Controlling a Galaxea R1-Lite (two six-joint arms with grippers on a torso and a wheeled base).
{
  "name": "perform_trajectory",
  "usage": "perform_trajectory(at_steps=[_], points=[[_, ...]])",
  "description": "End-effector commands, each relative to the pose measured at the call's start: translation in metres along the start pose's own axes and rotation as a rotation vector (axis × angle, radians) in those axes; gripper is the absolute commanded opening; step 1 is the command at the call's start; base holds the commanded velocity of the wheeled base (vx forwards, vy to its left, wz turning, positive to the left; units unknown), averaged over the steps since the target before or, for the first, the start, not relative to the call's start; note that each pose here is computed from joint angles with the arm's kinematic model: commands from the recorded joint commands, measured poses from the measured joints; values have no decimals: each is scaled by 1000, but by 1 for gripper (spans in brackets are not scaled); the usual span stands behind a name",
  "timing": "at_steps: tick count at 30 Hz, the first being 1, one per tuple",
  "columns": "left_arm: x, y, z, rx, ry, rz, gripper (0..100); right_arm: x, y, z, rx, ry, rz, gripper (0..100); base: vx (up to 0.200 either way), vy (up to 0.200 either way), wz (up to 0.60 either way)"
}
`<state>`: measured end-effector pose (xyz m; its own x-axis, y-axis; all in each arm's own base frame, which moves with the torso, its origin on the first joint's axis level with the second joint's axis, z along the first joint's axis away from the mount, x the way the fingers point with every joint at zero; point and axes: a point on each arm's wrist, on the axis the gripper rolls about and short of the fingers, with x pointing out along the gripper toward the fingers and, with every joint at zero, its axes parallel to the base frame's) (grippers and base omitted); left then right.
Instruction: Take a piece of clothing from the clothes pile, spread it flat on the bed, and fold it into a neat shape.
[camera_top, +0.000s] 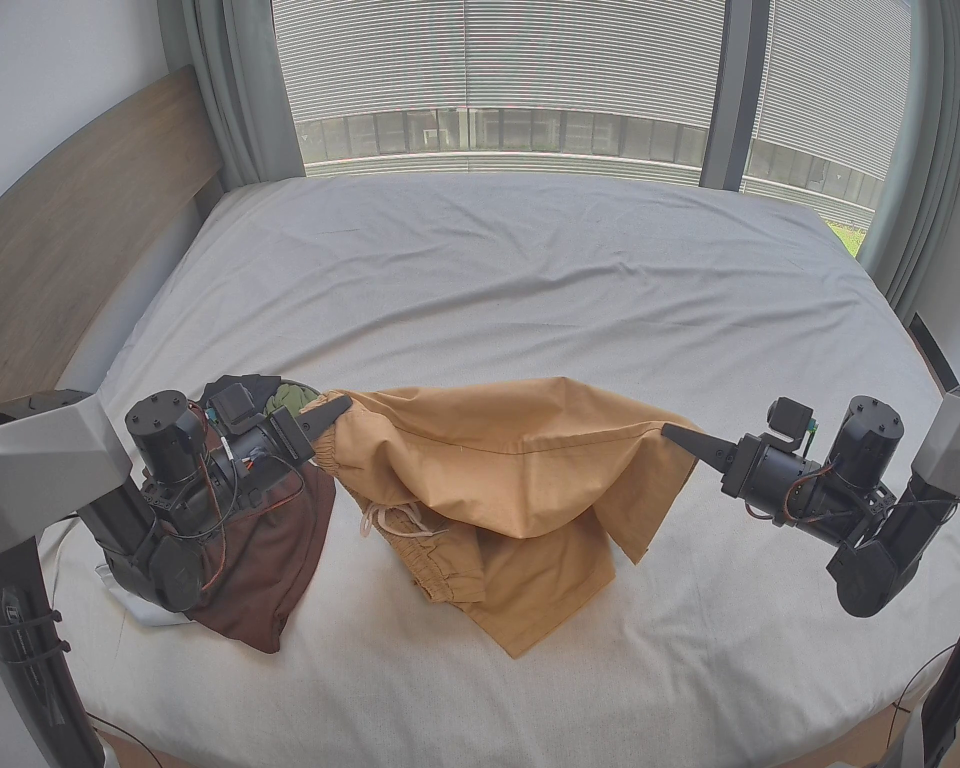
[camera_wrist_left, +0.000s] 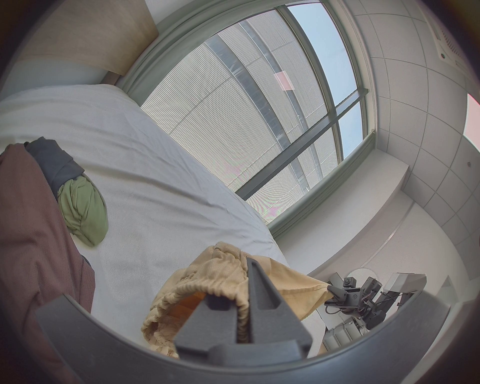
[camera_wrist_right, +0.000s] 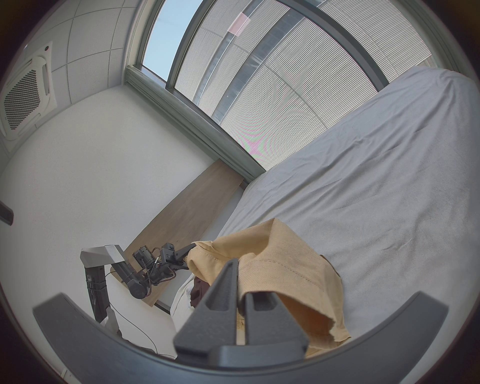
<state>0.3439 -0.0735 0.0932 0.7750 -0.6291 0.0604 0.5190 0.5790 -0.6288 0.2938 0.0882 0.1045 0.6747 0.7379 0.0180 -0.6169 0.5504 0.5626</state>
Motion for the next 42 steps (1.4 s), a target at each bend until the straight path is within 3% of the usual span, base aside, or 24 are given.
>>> perform_trajectory(at_steps=[1, 27, 34, 42], points=[[-1, -5, 4, 10, -12, -11, 0, -3, -2, 3, -4, -12, -9, 0, 0, 0, 0], [-9, -13, 18, 41, -48, -19, 0, -27, -25, 36, -34, -112, -79, 0, 0, 0, 0], [-18, -4, 17, 140, 21, -60, 0, -29, -28, 41, -40, -119, -74, 0, 0, 0, 0], [-17, -3, 17, 189, 17, -62, 0, -31, -28, 44, -39, -128, -74, 0, 0, 0, 0]])
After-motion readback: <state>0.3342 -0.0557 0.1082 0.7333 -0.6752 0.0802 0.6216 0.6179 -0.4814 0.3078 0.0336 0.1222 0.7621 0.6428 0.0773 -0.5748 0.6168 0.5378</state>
